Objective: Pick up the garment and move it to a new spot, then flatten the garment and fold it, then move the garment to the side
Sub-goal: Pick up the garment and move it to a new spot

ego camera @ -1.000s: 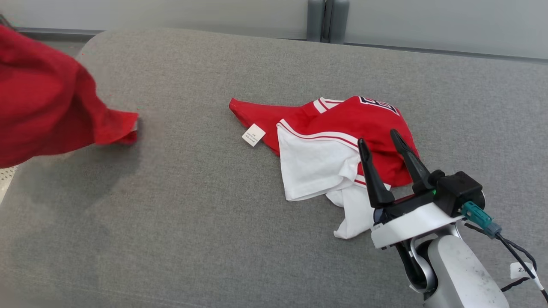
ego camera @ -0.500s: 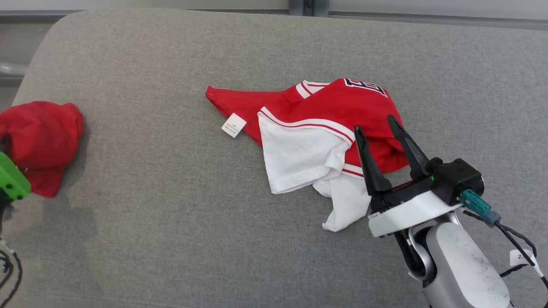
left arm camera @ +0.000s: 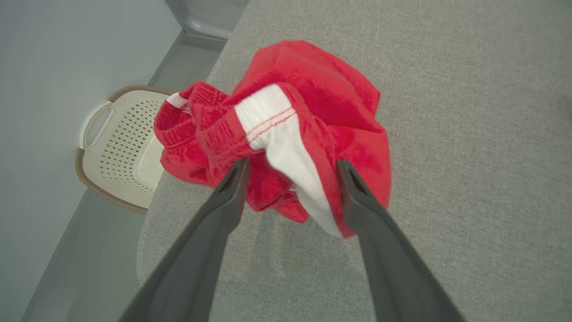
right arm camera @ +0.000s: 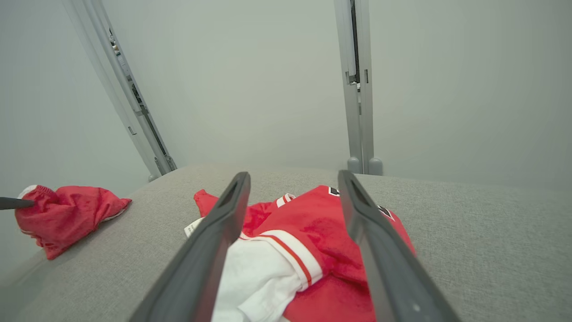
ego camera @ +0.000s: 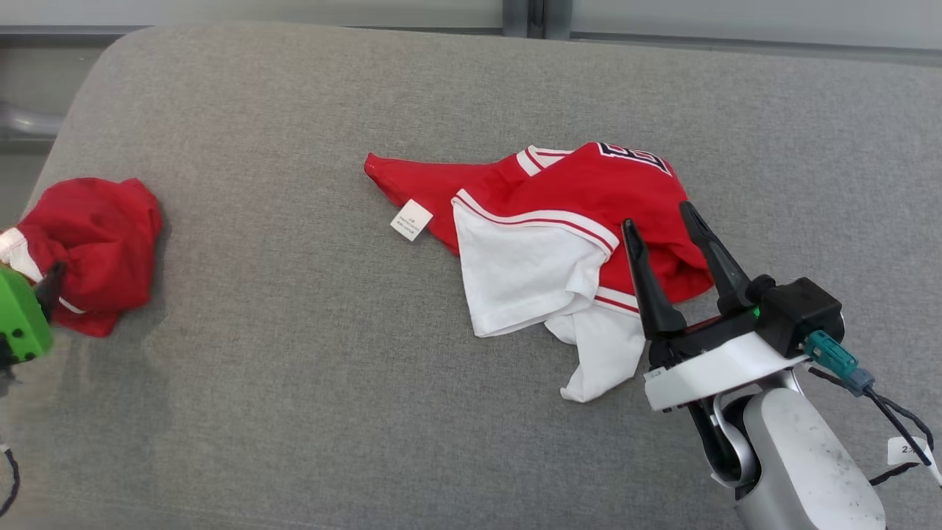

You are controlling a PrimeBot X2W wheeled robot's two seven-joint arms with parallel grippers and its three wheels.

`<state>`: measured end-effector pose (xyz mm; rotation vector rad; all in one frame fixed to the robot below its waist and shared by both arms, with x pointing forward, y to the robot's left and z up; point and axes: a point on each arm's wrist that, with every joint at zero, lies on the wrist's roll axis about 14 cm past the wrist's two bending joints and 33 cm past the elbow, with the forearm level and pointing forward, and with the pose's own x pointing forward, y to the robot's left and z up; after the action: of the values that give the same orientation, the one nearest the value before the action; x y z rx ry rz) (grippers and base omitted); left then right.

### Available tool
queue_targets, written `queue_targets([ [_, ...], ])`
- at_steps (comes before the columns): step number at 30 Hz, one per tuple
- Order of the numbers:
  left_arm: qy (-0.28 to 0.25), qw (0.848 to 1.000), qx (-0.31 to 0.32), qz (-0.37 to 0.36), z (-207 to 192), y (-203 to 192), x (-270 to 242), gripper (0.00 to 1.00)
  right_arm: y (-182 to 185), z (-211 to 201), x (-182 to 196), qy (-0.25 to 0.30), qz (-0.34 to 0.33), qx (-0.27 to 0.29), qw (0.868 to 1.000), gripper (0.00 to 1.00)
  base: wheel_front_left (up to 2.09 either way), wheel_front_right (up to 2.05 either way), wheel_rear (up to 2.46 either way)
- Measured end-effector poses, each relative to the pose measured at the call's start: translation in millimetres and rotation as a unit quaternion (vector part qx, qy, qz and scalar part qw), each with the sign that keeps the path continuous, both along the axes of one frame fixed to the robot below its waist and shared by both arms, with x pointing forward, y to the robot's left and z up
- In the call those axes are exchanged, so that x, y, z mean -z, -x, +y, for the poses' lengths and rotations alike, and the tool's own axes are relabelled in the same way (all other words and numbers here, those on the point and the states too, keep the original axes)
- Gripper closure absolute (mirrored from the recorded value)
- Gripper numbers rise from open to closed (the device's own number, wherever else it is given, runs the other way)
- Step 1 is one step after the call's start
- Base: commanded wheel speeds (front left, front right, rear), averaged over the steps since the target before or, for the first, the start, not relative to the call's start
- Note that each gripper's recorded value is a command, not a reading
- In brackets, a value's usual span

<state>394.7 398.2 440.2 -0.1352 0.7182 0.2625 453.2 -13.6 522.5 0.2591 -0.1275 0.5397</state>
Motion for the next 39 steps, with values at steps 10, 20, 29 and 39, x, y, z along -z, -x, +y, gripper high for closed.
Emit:
queue_targets([
  [10, -0.038, 0.998, 0.040, -0.041, 13.4, 17.1, -68.5, 0.00, 14.0, 12.9, -20.0, -0.011, -0.017, -0.013, 1.000, 0.00, 0.00, 0.00, 0.00],
  [20, -0.086, 0.960, 0.099, -0.246, -39.8, -3.5, -148.8, 0.00, 23.8, -5.6, -41.9, -0.014, -0.043, 0.014, 0.999, 0.00, 0.00, 0.00, 0.00],
  [29, -0.053, 0.917, 0.128, -0.375, -122.3, -3.9, -157.4, 0.00, 33.8, -56.2, -52.5, 0.015, -0.066, 0.072, 0.995, 0.00, 0.00, 0.00, 0.00],
  [39, 0.014, 0.899, 0.145, -0.414, -190.7, 7.3, -128.4, 0.00, 55.3, -104.9, -57.8, 0.029, -0.072, 0.135, 0.988, 0.00, 0.00, 0.00, 0.00],
])
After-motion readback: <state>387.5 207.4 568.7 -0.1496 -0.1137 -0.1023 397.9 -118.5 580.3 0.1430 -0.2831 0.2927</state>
